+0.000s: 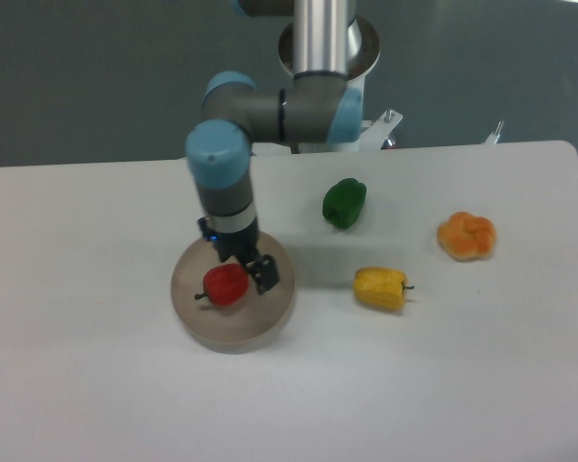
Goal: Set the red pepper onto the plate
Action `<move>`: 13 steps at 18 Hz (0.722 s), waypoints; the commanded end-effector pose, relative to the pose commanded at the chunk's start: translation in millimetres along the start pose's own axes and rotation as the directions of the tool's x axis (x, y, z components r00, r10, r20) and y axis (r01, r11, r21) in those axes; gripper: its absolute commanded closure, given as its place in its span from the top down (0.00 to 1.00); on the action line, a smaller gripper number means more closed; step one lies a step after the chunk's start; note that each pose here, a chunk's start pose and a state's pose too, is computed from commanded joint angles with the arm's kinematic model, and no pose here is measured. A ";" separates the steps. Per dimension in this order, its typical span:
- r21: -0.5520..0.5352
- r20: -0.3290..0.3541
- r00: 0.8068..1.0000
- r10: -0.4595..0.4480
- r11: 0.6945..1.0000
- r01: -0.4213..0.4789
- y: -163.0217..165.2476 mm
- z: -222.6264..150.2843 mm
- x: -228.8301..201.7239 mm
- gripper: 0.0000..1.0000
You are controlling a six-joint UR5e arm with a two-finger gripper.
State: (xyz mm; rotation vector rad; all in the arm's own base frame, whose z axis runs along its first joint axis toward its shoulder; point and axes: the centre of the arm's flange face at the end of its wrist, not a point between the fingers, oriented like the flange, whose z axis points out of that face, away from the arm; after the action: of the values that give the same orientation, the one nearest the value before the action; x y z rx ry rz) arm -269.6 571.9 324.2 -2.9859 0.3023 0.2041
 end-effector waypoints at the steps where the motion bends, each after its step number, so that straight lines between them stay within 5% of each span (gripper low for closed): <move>1: -0.006 0.011 1.000 -0.004 1.000 0.004 11.9 -2.1 -14.8 1.00; 8: -0.014 0.101 0.995 0.029 1.000 -0.028 96.2 -25.9 -145.4 1.00; 13: -0.021 0.132 0.984 0.118 0.993 -0.117 111.8 -21.5 -202.6 1.00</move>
State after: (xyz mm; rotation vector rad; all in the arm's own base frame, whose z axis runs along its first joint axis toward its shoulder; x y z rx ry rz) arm -486.9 498.6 361.9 -2.9518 0.4636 0.4168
